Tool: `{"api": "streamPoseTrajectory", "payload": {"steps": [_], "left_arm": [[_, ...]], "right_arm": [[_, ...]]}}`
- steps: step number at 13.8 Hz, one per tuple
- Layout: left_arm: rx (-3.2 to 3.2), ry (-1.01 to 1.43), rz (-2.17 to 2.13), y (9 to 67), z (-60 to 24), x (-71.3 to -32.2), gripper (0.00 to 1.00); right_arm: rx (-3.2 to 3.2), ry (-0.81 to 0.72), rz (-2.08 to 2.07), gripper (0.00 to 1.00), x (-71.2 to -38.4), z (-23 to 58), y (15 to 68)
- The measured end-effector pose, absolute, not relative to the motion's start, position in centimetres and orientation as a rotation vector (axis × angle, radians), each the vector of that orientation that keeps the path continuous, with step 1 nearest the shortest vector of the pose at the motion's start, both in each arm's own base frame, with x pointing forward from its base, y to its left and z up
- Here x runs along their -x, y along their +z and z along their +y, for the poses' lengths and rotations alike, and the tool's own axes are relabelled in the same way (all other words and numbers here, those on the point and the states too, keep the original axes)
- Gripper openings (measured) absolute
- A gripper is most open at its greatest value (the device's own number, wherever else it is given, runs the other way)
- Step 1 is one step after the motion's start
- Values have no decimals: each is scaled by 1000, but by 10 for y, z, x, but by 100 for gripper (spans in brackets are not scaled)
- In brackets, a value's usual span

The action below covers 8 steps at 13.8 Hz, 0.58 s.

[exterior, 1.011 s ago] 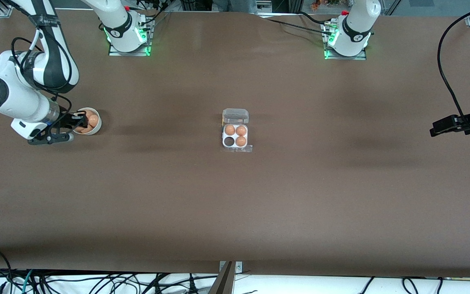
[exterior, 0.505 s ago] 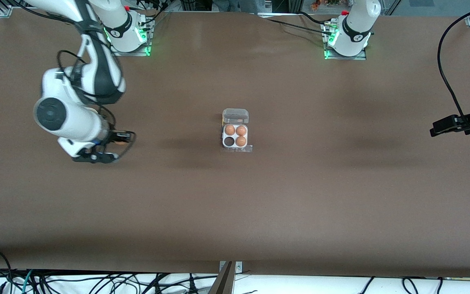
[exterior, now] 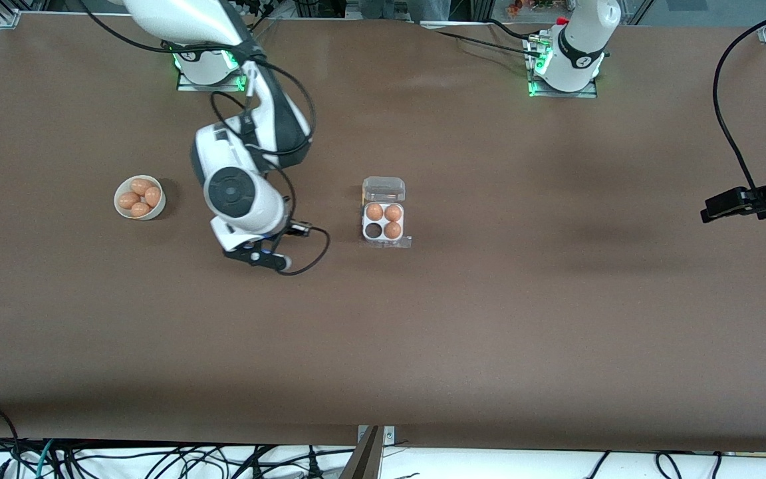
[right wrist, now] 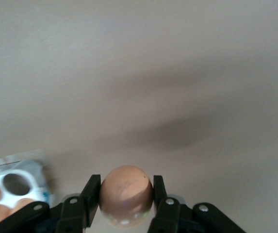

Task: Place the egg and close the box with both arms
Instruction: 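Lift the egg with the right gripper and carry it toward the egg box, then lower the egg into the empty box slot and open the right gripper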

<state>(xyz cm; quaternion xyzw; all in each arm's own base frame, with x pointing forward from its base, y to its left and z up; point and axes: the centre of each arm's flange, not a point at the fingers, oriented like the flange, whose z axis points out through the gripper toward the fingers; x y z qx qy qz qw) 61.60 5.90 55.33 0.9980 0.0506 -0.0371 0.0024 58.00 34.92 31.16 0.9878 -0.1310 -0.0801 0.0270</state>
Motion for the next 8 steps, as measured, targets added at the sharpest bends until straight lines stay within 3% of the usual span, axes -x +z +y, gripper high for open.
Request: {"api": "streamPoseTrajectory", "payload": {"steps": [8], "left_arm": [[-3131, -116, 159, 553, 59, -616, 100]], "right_arm": [[-3112, -201, -473, 48, -545, 469, 287]]}}
